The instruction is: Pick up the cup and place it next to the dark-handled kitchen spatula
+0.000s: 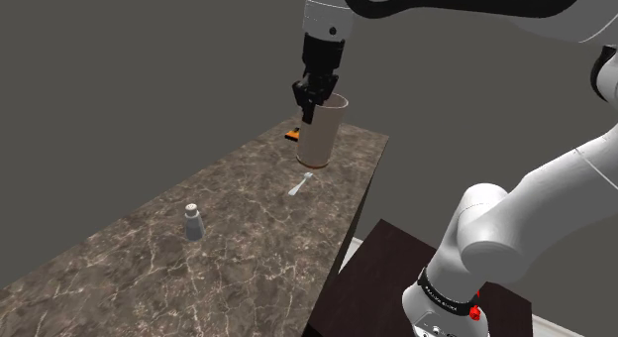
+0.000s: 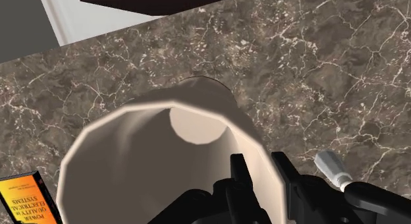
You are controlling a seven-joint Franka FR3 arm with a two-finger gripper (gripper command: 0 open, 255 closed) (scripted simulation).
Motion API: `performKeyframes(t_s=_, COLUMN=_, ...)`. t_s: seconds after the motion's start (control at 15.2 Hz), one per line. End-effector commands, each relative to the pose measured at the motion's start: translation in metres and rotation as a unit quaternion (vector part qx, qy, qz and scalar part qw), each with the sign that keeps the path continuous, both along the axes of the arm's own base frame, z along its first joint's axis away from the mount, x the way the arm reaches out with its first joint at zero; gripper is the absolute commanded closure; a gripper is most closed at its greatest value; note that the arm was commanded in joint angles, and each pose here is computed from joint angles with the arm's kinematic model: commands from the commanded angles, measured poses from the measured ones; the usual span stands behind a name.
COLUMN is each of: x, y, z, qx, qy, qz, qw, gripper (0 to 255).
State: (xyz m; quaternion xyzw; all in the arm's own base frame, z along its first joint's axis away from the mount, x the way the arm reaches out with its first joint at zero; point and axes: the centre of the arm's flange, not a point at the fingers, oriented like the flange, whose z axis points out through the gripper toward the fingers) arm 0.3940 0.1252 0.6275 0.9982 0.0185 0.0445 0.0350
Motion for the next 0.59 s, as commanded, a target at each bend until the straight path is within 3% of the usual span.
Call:
performKeyframes(t_s=0.0, x=-0.010, y=0.026, z=0.001, qx=0.000, qy=0.000, qz=-0.001, qw=1.0000, gripper=255)
performKeyframes(t_s=0.53, x=-0.044, y=0.126, z=0.002, qx=0.000, qy=0.000, qz=-0.001, qw=1.0000, gripper=255)
